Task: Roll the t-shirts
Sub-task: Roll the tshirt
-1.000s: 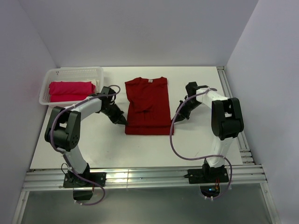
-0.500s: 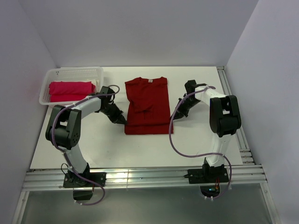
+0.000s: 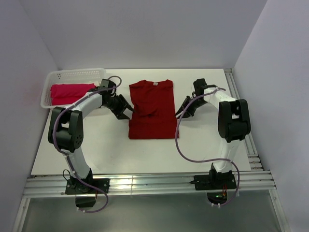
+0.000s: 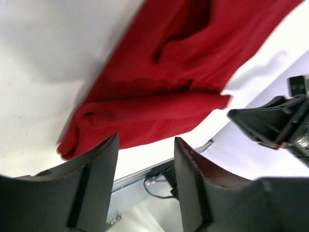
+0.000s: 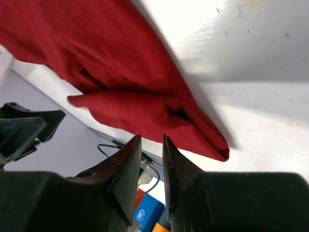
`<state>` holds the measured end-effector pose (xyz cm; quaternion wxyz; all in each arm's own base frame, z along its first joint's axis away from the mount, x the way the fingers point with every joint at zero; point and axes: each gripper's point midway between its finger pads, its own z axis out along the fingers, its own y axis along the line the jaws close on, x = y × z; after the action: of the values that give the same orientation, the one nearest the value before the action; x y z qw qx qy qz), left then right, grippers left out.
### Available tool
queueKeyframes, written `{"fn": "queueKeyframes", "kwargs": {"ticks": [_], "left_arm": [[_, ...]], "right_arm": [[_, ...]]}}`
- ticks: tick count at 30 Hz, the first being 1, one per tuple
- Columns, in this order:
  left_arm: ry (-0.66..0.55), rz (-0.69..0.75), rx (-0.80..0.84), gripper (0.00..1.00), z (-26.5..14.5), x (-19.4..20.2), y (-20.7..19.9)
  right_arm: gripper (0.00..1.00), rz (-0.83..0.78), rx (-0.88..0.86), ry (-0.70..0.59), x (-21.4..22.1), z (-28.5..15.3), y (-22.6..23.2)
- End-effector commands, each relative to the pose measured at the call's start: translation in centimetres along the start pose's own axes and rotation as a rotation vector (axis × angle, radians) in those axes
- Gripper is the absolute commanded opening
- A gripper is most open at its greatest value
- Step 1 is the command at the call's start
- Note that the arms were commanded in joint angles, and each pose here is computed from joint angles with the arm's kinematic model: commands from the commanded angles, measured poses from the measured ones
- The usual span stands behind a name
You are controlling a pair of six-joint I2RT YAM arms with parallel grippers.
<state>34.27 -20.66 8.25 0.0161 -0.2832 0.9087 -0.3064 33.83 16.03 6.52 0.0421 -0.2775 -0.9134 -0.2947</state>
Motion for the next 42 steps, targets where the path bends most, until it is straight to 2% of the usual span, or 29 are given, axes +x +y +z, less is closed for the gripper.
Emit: {"fn": "queueKeyframes", "kwargs": {"ticks": [1,5,8,11,14,20,25,30,34,36,37,39,40,41,42], "left_arm": [[-0.060,0.051,0.060,0.56,-1.3,-2.1,-2.8],[-0.141,0.142,0.064,0.59,-3.3,-2.9,-4.6],[-0.124,0.194,0.096,0.53,-3.3,-1.6,-4.6],[-0.090,0.231,0.107,0.41,-2.1,0.2,-4.2],[-0.063,0.287,0.069,0.34,-0.7,2.4,-3.5],[-0.008,0.357,0.022,0.22,2.4,5.0,-2.2],[0.002,0.375,-0.026,0.17,5.1,3.5,0.1],[-0.009,0.368,-0.058,0.16,5.8,1.4,1.5],[-0.025,0.431,-0.041,0.20,4.5,1.0,-0.8],[-0.035,0.446,-0.040,0.26,3.5,1.3,-1.4],[-0.052,0.470,-0.019,0.40,2.4,1.7,-2.2],[-0.058,0.515,0.038,0.58,0.6,2.9,-3.4],[-0.048,0.513,0.040,0.61,0.4,3.6,-2.6],[-0.037,0.520,0.059,0.64,0.0,4.2,-2.6],[-0.038,0.523,0.062,0.66,-0.5,4.6,-2.3]], "right_arm": [[0.32,-0.072,-0.125,-0.109,-1.0,-3.0,3.3],[0.31,-0.164,-0.244,-0.179,-0.2,-4.6,5.1],[0.25,-0.194,-0.294,-0.150,1.2,-4.1,5.3],[0.08,-0.208,-0.255,-0.104,2.2,-2.2,5.0],[0.00,-0.232,-0.214,-0.081,3.6,-0.3,5.0],[0.00,-0.208,-0.178,-0.051,4.4,2.7,3.9],[0.00,-0.159,-0.133,-0.037,2.5,4.9,1.0],[0.00,-0.133,-0.109,-0.030,1.9,5.6,-0.6],[0.00,-0.160,-0.144,-0.045,2.4,4.2,0.6],[0.06,-0.196,-0.167,-0.059,2.9,2.8,1.3],[0.09,-0.210,-0.178,-0.066,3.1,2.3,1.6],[0.17,-0.257,-0.236,-0.056,4.3,0.9,2.3],[0.20,-0.265,-0.266,-0.049,4.7,0.4,2.4],[0.29,-0.270,-0.289,-0.040,5.7,-0.1,2.1],[0.33,-0.276,-0.299,-0.032,6.2,-0.4,1.8]]}}
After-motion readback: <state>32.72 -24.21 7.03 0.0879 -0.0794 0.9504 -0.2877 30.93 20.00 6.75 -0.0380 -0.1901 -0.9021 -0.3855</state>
